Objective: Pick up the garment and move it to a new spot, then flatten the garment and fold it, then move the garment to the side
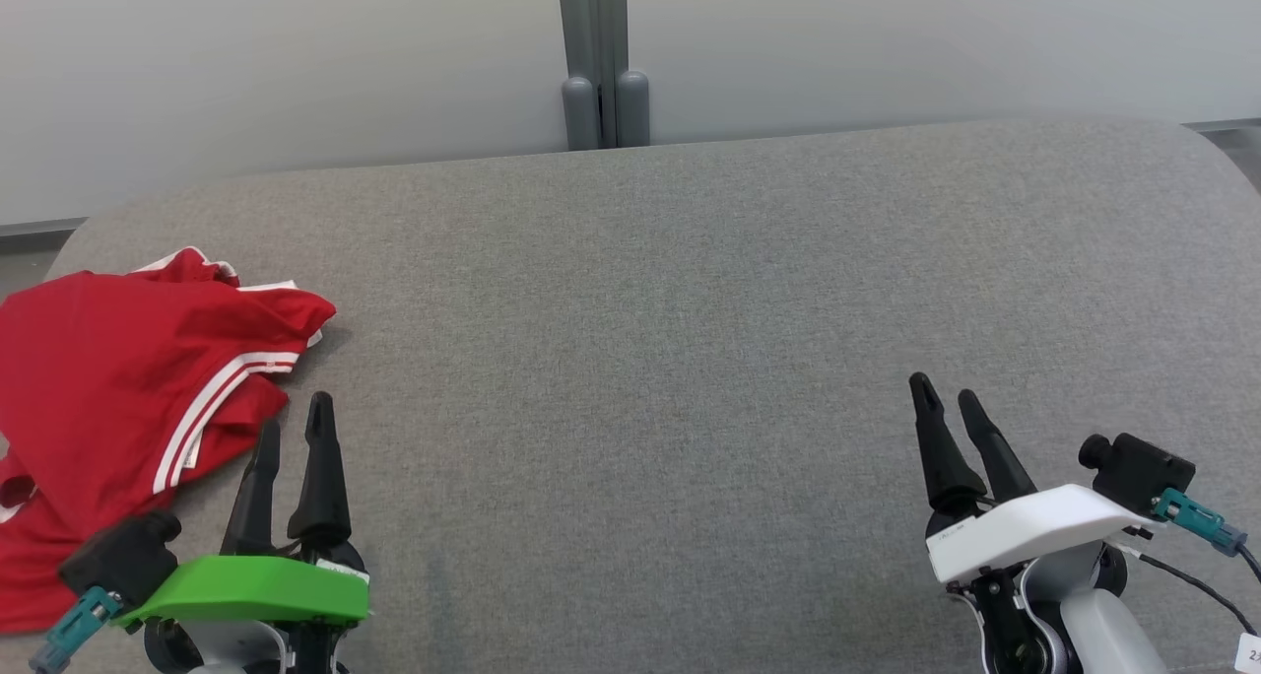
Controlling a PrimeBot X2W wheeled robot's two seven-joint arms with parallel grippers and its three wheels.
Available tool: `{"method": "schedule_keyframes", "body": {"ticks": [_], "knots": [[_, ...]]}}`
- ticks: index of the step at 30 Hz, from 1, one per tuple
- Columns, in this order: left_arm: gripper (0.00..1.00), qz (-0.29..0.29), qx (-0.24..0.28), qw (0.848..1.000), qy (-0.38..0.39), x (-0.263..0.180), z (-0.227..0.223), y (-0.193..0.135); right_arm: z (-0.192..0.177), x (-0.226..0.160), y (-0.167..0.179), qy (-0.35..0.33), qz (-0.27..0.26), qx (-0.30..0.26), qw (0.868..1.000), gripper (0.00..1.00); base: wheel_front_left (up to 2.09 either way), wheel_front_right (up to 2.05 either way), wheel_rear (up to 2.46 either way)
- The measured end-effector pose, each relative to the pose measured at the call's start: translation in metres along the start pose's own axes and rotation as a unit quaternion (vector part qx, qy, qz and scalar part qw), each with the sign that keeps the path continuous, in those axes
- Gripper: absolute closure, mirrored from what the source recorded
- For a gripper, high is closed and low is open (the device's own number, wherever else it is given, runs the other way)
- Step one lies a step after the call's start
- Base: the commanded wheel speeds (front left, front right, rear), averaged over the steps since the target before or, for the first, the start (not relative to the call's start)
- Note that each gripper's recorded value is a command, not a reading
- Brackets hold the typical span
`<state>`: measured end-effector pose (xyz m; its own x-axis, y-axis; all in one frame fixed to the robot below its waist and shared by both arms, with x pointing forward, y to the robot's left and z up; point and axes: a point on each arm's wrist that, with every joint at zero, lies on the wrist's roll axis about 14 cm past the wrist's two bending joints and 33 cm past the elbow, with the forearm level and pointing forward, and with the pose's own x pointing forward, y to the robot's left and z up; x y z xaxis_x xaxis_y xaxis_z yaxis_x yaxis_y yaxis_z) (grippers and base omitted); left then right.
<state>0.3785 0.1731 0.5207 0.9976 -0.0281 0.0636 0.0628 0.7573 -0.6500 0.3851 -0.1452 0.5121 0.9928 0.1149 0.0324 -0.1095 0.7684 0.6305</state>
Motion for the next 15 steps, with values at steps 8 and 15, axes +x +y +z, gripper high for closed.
{"method": "schedule_keyframes", "body": {"ticks": [8, 15], "knots": [[0.00, -0.014, 0.047, 0.999, -0.006, -0.001, 0.001, -0.008, -0.001, 0.000, 0.010, -0.002, 0.018, -0.055, 0.998, 0.00, 0.00, 0.00, 0.00], [0.00, -0.026, 0.093, 0.995, -0.017, -0.001, 0.005, -0.015, -0.002, 0.001, 0.015, -0.005, 0.030, -0.099, 0.995, 0.00, 0.00, 0.00, 0.00]]}}
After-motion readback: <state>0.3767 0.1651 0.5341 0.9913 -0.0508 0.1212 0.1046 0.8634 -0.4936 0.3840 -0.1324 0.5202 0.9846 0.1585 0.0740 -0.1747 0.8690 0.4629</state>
